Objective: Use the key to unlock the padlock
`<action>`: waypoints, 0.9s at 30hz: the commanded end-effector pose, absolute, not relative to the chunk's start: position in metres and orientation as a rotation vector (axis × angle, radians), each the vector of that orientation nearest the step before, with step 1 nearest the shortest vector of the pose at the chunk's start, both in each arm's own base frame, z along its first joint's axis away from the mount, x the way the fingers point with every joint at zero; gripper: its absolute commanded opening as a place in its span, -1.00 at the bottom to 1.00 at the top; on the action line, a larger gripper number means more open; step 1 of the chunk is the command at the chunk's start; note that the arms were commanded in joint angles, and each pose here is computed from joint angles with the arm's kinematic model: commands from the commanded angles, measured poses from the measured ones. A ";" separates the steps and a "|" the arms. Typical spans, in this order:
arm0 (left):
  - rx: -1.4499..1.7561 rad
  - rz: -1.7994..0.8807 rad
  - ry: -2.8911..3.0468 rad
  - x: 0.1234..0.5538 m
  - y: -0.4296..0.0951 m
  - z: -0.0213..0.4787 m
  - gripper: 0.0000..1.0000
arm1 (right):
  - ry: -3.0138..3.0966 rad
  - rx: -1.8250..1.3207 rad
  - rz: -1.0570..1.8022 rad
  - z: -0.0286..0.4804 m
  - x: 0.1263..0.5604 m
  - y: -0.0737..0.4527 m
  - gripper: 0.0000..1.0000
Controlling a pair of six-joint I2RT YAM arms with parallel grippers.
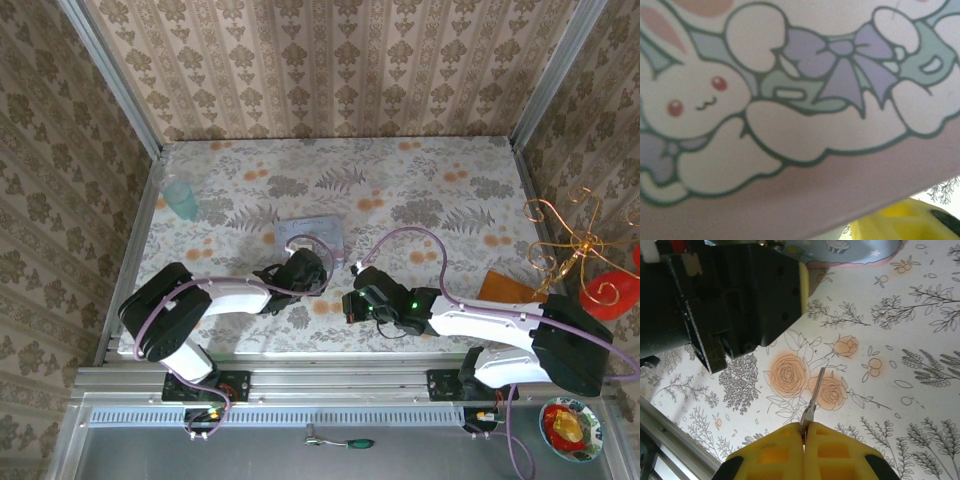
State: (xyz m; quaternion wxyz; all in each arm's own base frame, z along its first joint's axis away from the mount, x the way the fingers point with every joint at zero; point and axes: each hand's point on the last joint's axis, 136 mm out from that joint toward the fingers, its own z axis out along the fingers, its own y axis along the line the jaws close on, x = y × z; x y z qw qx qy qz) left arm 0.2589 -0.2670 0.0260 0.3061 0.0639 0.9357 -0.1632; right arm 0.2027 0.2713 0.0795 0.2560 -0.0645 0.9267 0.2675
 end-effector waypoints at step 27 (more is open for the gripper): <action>-0.193 -0.691 2.516 0.248 -0.268 0.071 -0.54 | 2.441 -0.103 0.901 0.086 0.223 0.270 -1.00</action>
